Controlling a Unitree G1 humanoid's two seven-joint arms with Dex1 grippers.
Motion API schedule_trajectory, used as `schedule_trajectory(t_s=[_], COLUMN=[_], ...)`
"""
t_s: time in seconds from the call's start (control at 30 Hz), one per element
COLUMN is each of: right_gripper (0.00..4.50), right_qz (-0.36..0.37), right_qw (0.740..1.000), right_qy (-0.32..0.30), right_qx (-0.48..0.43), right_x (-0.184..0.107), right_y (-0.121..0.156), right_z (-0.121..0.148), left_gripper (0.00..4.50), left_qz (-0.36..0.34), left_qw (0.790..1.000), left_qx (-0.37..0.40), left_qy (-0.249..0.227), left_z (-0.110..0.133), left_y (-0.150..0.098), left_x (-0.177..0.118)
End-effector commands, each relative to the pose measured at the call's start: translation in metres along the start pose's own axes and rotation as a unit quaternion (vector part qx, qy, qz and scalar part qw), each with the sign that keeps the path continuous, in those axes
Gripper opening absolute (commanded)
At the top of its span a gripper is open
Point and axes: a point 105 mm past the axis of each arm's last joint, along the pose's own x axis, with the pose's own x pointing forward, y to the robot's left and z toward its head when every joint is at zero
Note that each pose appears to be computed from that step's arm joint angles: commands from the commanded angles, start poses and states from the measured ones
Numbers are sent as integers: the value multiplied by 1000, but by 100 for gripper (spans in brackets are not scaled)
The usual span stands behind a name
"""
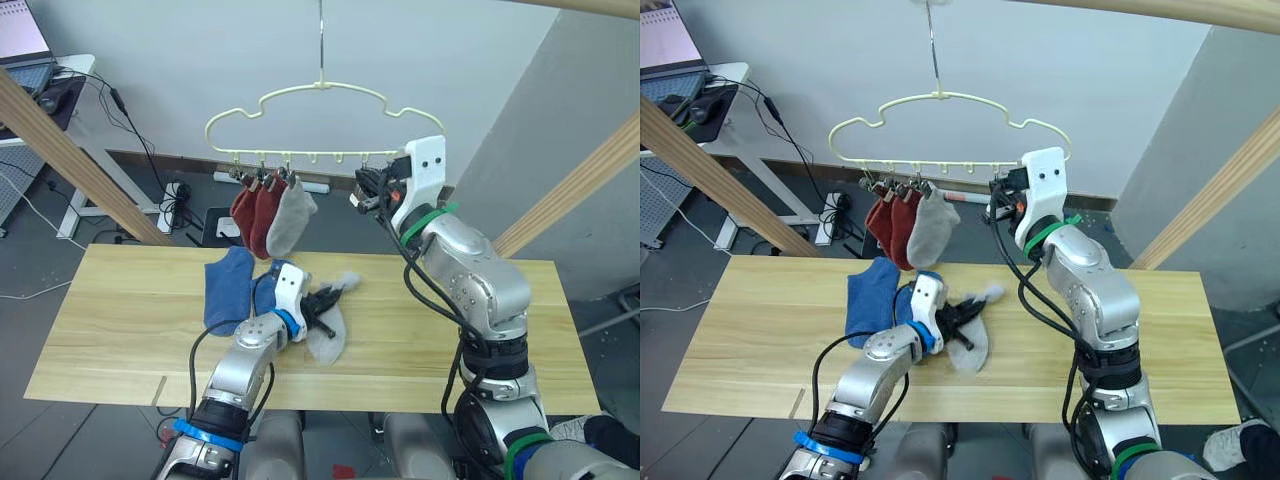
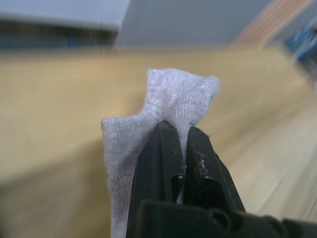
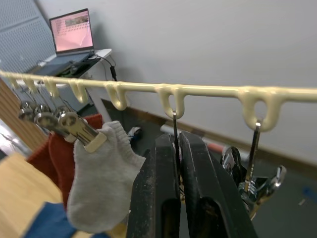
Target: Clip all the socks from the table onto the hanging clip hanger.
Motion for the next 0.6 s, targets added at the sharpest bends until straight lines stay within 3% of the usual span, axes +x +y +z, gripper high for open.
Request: schedule_trajectory(t_s=[0.03, 0.17, 0.6], right_gripper=[0, 0, 0], right_qz=[-32, -61, -54], right_qw=[996, 985, 974], right_qy=[44, 64, 93], right_qx=[73, 145, 201], right_x=[-7, -8, -7], right_y=[-14, -22, -18], right_z=[-9, -11, -16], left_gripper=[1, 1, 1], left_qz=[19, 42, 47], left_qw=[994, 986, 981], left_qx=[32, 70, 69], left_qy=[-106, -149, -174], left_z=[51, 71, 82], left_y=[-4, -4, -6], left_x=[-8, -14, -6])
